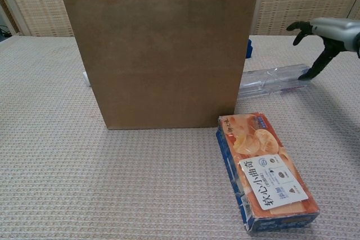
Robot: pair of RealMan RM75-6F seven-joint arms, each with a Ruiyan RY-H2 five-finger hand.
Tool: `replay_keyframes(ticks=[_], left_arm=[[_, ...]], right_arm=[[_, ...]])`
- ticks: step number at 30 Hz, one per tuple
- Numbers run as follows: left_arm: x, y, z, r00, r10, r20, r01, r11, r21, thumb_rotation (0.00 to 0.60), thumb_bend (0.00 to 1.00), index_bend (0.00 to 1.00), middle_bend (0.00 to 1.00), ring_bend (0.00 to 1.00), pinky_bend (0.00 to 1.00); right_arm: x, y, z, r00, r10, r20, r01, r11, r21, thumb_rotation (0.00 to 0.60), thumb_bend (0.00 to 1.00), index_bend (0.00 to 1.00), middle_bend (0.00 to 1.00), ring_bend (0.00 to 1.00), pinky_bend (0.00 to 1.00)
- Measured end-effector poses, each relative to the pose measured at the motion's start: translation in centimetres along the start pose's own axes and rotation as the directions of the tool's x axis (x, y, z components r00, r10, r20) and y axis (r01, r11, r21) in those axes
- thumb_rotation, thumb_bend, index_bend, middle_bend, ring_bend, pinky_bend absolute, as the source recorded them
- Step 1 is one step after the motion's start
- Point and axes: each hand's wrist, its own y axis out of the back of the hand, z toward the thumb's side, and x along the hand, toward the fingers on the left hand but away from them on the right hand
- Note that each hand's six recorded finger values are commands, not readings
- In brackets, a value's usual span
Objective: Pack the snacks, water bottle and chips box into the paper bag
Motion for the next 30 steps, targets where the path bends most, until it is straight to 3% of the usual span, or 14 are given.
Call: replay_keyframes(ticks=[16,19,21,23,26,30], left_arm=[[0.5,-0.3,-0.7,1.000,-0.007,-0.021,0.007,1.000,0.008,0.600,0.35,0.00,0.00,0.00,0.02],[0.6,-0.3,-0.8,1.000,-0.006,-0.028,0.006,1.000,0.005,0.600,0.35,0.00,0.00,0.00,0.02],[0.6,-0.2,-0.9,1.000,-0.003,-0.028,0.003,1.000,0.001,0.600,0.35,0.00,0.00,0.00,0.02],[0.6,-0.1,-0.9,1.000,0.000,-0.026,0.000,1.000,-0.001,0.600,0.35,0.00,0.00,0.00,0.02],[0.5,0.0,-0.9,1.000,0.001,-0.026,-0.001,1.000,-0.004,0.600,0.35,0.00,0.00,0.00,0.02],[0.4,0.1,-0.8,1.000,0.002,-0.024,-0.002,1.000,-0.007,0.600,0.35,0.00,0.00,0.00,0.02]], right_arm=[[-5.0,-4.6,2.4,0.996,0.080,0.043,-0.084,0.993,0.086,0.600,0.00,0.00,0.17,0.02,0.00],[-5.4,-5.3,2.7,0.994,0.094,0.051,-0.099,0.988,0.117,0.600,0.00,0.01,0.18,0.05,0.04],[-5.5,-5.7,3.1,0.994,0.093,0.056,-0.100,0.986,0.135,0.600,0.02,0.10,0.27,0.18,0.17],[-5.6,-5.7,3.4,0.996,0.076,0.052,-0.083,0.988,0.133,0.600,0.16,0.36,0.49,0.43,0.41],[-5.4,-5.2,3.9,0.999,0.025,0.030,-0.028,0.994,0.109,0.600,0.33,0.61,0.68,0.65,0.62],[-5.0,-3.8,4.4,0.998,-0.065,-0.021,0.066,0.997,0.051,0.600,0.38,0.67,0.71,0.69,0.66]])
